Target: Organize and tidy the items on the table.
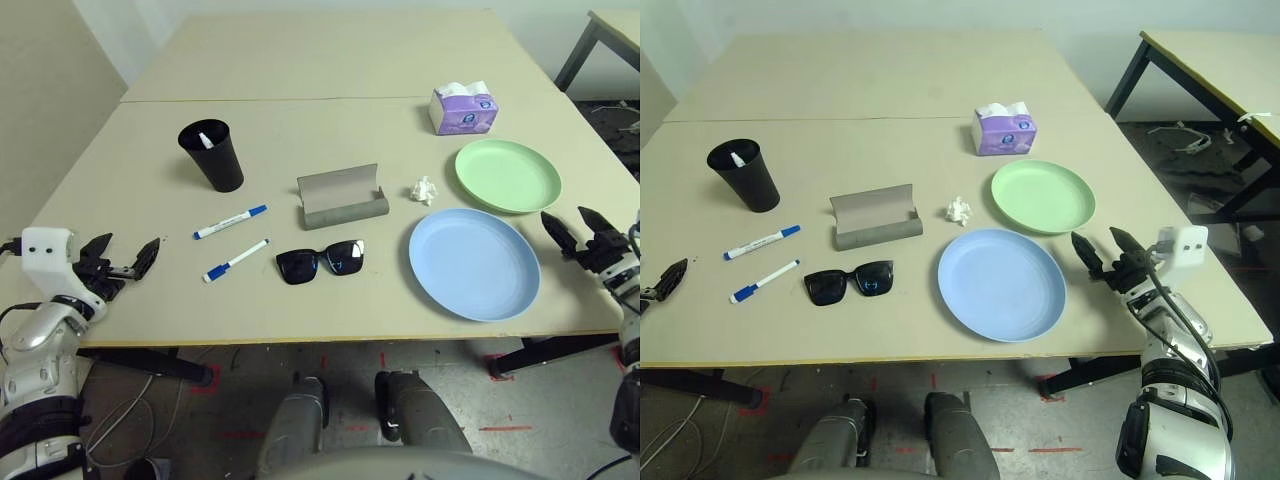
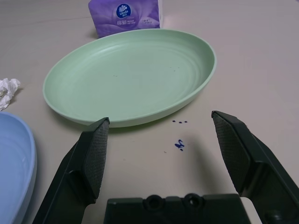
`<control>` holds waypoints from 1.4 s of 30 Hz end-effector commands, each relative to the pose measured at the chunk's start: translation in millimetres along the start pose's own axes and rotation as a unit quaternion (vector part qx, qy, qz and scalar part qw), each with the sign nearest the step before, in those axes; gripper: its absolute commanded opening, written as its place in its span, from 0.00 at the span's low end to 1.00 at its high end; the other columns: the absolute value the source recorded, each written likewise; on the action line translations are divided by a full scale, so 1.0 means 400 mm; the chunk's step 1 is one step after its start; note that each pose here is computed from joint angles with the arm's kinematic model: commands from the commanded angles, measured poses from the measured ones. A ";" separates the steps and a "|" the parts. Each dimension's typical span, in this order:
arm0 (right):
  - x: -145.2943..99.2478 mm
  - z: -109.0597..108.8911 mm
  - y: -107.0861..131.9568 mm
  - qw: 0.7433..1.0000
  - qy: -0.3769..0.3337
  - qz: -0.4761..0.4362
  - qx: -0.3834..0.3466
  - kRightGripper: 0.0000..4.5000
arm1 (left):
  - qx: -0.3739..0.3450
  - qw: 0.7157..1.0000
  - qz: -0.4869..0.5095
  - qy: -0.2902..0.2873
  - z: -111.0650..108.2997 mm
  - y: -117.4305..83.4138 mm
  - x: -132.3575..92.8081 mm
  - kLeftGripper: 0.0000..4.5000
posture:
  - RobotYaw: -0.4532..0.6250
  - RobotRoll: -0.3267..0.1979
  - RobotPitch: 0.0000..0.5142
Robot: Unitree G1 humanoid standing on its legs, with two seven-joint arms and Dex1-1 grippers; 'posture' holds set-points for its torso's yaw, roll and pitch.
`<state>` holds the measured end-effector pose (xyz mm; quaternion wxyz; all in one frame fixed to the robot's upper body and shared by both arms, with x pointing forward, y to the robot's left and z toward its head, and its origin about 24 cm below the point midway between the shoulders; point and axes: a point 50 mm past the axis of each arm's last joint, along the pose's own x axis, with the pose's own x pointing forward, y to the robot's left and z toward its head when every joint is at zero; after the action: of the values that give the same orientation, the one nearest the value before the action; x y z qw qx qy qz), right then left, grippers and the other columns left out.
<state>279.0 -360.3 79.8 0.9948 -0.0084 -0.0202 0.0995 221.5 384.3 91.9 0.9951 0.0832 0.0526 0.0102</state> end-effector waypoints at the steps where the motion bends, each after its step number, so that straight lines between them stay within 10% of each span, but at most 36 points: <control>1: 0.002 -0.003 0.002 1.000 0.007 0.004 0.001 0.99 | 0.005 1.000 0.000 0.006 0.001 0.004 -0.011 1.00 | 0.38 0.62 0.34; 19: -0.035 0.021 -0.049 0.999 0.008 -0.035 -0.013 0.99 | -0.087 0.994 -0.007 -0.060 0.013 -0.068 0.036 1.00 | 0.34 0.62 0.36; 26: -0.048 0.022 -0.057 0.999 0.008 -0.041 -0.005 0.99 | -0.127 0.957 -0.174 -0.193 0.140 -0.126 0.023 1.00 | 0.29 0.62 0.33; 34: -0.046 0.058 -0.054 0.998 0.025 -0.017 0.056 0.99 | 0.012 0.872 -0.482 -0.084 0.194 -0.289 0.033 1.00 | 0.25 0.62 0.34; 42: -0.066 0.165 0.014 0.988 0.114 0.091 0.058 0.99 | 0.048 0.847 -0.526 -0.067 0.188 -0.313 0.082 1.00 | 0.18 0.62 0.36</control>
<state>251.5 -367.3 139.3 0.9826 0.0271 0.0814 0.1649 262.5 250.1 147.6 0.8513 0.0887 0.0112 -0.5170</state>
